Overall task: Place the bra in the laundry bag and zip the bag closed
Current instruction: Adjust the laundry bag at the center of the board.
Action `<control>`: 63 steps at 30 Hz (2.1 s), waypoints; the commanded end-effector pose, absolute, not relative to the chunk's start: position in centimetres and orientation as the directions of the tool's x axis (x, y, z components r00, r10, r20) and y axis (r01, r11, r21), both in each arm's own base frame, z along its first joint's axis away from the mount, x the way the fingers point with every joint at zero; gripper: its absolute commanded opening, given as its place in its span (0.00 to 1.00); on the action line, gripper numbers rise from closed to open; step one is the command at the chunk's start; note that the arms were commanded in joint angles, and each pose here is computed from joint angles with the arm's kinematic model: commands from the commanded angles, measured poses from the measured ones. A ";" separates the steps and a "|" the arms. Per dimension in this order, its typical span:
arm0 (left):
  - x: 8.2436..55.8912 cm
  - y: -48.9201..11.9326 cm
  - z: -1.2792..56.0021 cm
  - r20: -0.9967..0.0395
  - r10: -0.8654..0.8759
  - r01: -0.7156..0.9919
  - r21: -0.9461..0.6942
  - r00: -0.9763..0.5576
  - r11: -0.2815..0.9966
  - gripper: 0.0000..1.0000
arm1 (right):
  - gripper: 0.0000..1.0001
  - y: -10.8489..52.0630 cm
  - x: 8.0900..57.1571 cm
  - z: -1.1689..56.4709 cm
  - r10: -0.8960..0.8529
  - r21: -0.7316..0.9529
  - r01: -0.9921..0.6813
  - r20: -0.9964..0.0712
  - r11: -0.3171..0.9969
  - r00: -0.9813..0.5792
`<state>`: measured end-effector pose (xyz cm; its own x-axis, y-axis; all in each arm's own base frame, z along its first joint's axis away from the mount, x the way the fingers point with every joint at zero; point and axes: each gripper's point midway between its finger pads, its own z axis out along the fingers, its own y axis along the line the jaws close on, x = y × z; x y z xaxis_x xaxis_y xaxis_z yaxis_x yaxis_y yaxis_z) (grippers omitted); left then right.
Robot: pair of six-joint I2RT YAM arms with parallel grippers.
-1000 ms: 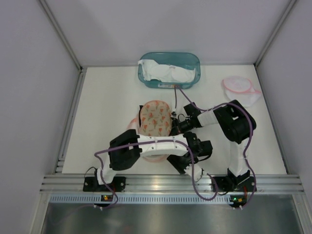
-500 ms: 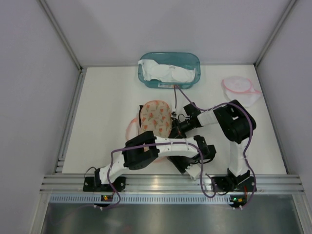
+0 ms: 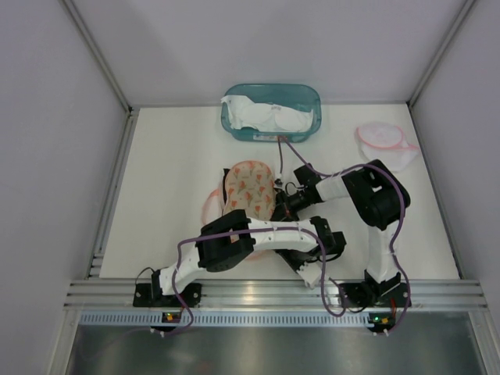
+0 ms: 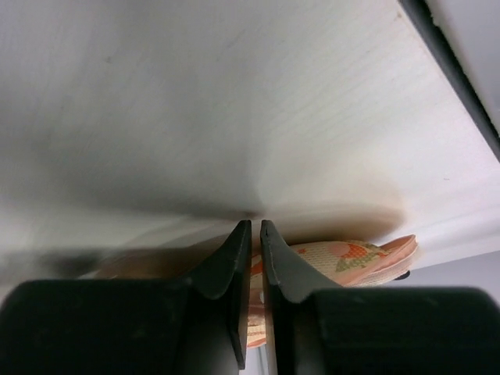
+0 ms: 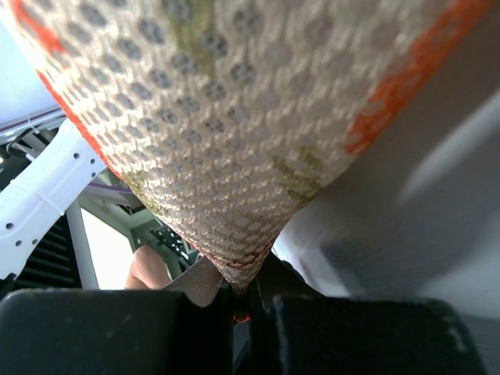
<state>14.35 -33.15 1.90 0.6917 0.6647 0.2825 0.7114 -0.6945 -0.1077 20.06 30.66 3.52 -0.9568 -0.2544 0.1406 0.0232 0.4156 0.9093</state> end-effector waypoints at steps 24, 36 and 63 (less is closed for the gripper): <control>13.1 -30.4 4.7 0.350 0.580 0.665 -0.211 0.736 -0.716 0.72 | 0.00 30.0 20.5 3.3 -0.250 0.898 0.024 0.148 0.440 -0.957; 13.7 -29.1 4.4 0.374 0.572 0.675 -0.265 0.730 -0.689 0.49 | 0.00 29.7 20.0 3.4 -0.267 0.896 0.007 0.139 0.444 -0.953; 6.4 -26.8 5.0 0.260 0.599 0.652 -0.361 0.757 -0.666 0.00 | 0.00 28.8 26.3 3.2 -0.222 0.888 -0.069 0.038 0.455 -0.974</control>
<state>9.64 -31.13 1.46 0.7508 0.6123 0.2479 0.6580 -0.7258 -0.2003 23.41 29.25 3.21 -0.9619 -0.2449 0.1219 -0.0004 0.4469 0.8946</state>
